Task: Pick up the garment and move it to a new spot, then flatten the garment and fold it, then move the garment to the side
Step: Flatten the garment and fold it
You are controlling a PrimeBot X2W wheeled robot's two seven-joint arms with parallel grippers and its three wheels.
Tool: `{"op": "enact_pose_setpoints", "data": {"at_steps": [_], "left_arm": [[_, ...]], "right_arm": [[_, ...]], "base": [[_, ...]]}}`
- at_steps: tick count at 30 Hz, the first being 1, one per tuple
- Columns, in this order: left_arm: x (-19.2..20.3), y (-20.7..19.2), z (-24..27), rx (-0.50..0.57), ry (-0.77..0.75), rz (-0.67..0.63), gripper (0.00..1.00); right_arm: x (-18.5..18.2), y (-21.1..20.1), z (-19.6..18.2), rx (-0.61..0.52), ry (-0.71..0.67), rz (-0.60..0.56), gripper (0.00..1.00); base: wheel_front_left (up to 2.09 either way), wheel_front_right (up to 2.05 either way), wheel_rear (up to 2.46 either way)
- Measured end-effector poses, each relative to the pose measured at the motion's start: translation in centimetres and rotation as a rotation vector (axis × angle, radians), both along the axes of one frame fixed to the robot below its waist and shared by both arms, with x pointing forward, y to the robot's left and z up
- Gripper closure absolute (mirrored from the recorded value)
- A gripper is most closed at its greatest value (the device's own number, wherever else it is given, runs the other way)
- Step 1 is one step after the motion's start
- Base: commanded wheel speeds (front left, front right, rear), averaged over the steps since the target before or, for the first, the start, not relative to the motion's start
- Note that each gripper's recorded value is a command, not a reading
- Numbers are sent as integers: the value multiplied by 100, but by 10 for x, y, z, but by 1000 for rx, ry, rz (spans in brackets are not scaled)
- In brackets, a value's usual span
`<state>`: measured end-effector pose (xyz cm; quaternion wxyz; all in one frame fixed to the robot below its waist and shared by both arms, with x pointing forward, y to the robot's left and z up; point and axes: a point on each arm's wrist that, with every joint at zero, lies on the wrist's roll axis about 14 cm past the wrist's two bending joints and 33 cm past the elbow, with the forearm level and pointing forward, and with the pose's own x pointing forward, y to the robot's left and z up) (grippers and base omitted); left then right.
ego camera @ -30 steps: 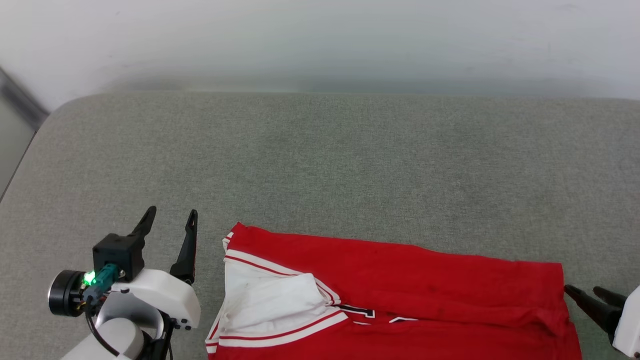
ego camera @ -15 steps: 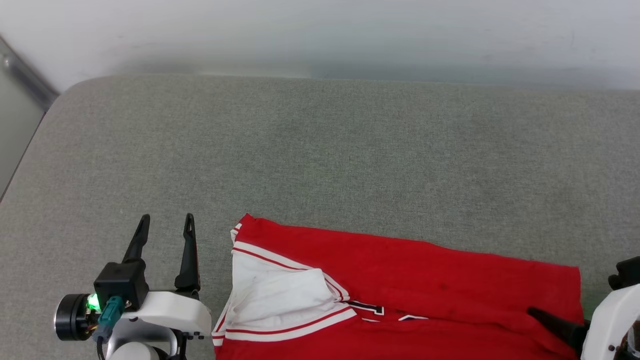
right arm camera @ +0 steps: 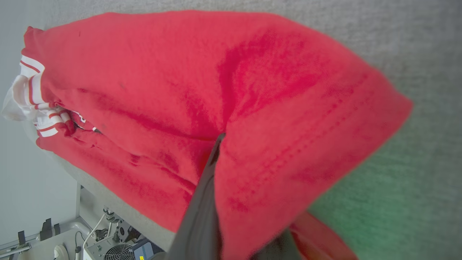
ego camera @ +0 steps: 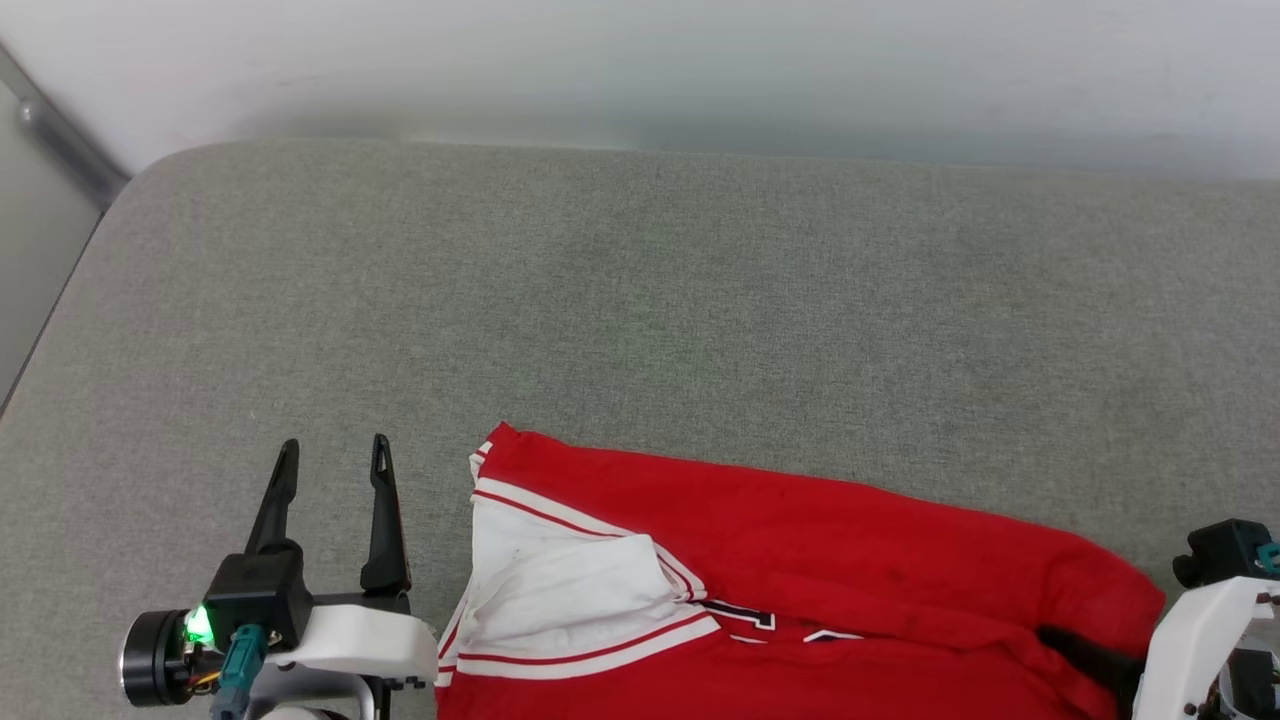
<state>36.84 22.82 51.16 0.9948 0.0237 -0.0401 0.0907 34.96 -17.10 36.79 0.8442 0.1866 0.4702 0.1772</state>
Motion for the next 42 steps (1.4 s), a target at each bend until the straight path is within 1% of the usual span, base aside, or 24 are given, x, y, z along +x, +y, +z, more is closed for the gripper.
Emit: {"op": "enact_pose_setpoints", "data": {"at_steps": [4,14,16,18,21,25,29,33,42], "left_arm": [[-4,1,2,-2,-10,16,0],[-14,3,7,29,-27,20,0],[-16,3,8,33,-32,20,0],[-18,2,7,34,-28,17,0],[-19,-1,7,31,-31,6,0],[-20,-4,5,30,-24,-4,0],[-19,-7,2,24,-18,-11,0],[-16,-9,-1,20,-9,-15,0],[-5,-8,-6,21,8,-17,0]], "right_arm": [[7,-11,8,-1,-37,-35,100],[22,-83,40,-140,-118,-119,100],[21,-92,46,-162,-125,-121,100],[17,-93,50,-176,-123,-99,100],[13,-74,64,-161,-148,-22,100],[9,-34,79,-104,-185,84,100],[5,-2,87,-100,-207,199,100],[12,37,98,-90,-243,318,100],[20,125,91,-75,-254,575,100]], "base": [[0,0,0],[0,0,0],[0,0,0],[0,0,0],[0,0,0],[0,0,0],[0,0,0],[0,0,0],[0,0,0]]}}
